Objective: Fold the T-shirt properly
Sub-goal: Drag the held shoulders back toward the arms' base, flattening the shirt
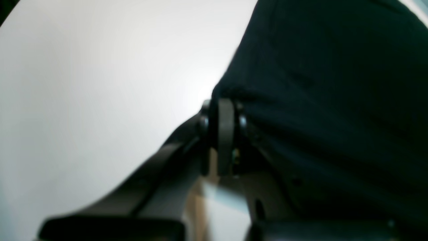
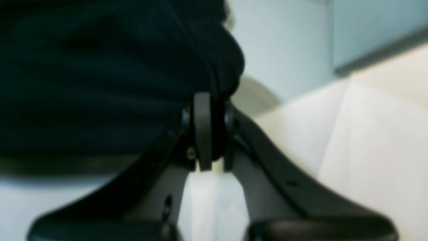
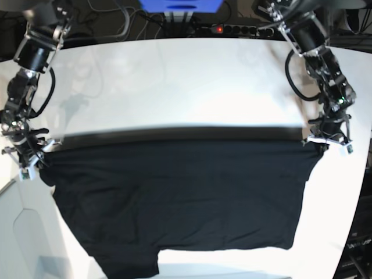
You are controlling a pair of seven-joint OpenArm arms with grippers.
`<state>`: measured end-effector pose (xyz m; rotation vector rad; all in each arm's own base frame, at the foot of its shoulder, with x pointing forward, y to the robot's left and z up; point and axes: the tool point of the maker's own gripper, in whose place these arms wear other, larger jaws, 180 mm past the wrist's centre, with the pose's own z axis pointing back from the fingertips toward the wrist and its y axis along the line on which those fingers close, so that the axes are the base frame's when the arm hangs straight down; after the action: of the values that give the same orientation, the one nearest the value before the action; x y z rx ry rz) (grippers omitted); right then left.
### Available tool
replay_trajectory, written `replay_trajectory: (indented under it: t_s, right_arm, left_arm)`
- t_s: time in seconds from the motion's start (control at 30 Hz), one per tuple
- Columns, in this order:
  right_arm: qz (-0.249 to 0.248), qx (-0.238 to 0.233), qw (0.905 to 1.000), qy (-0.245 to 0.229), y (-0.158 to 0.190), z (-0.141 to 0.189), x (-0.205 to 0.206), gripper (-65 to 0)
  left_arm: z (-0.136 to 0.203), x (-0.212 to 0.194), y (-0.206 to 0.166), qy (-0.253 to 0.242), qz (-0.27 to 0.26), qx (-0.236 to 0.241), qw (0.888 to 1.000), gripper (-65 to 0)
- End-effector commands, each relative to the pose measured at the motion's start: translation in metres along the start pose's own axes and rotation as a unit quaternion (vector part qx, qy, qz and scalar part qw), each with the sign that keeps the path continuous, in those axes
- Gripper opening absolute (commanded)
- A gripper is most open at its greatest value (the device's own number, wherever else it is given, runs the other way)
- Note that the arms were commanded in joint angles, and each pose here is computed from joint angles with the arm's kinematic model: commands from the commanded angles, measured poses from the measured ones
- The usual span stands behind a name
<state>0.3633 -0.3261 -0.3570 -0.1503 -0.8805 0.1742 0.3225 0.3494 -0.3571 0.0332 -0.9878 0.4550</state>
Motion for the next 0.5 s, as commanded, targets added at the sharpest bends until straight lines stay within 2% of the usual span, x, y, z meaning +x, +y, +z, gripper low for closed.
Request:
replay_trajectory:
  t_s: [0.0,0.13,0.47]
  right_arm:
    - [0.01,-0.022,0.9991,-0.034,-0.019,0.012,0.021,-65.0]
    - [0.025,-0.034,0.9989,-0.021,-0.018,0.031,-0.001,-65.0]
    - [0.053,-0.01,0.9971,0.054,0.011,0.064,-0.082,-65.0]
  left_arm:
    - [0.005,0.017,0.007,-0.029,-0.009,0.011,0.999,-64.7]
    - [0.013,-0.014,0.008,-0.004,-0.004,0.014,1.0,-64.7]
    - [0.048,-0.041,0.024,0.018,-0.046,0.03,0.998,-64.7]
